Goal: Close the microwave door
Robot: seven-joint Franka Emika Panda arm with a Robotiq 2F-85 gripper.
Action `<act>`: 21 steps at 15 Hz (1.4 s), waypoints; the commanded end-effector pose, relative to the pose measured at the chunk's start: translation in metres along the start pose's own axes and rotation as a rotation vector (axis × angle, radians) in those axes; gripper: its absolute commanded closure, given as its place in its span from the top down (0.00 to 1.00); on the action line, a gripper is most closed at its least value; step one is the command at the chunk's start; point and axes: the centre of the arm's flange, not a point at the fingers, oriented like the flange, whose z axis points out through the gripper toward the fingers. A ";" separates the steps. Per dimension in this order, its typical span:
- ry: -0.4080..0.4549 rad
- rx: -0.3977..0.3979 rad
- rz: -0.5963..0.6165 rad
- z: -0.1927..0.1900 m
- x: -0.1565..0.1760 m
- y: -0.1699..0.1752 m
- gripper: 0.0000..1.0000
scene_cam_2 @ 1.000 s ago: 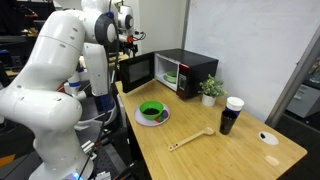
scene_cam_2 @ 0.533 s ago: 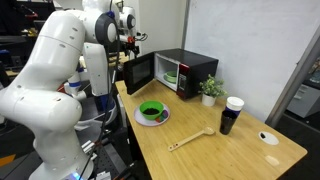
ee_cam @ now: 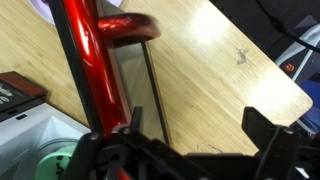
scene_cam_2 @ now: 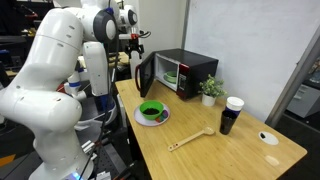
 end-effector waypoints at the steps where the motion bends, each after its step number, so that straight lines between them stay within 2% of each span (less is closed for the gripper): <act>1: -0.048 -0.054 -0.041 -0.011 -0.012 0.020 1.00; 3: -0.061 -0.053 -0.063 -0.013 -0.017 0.018 1.00; 6: -0.030 -0.037 -0.113 -0.006 -0.016 0.024 1.00; 13: 0.069 -0.001 -0.166 0.025 -0.009 0.072 1.00; 21: 0.076 -0.010 -0.170 0.060 -0.018 0.094 1.00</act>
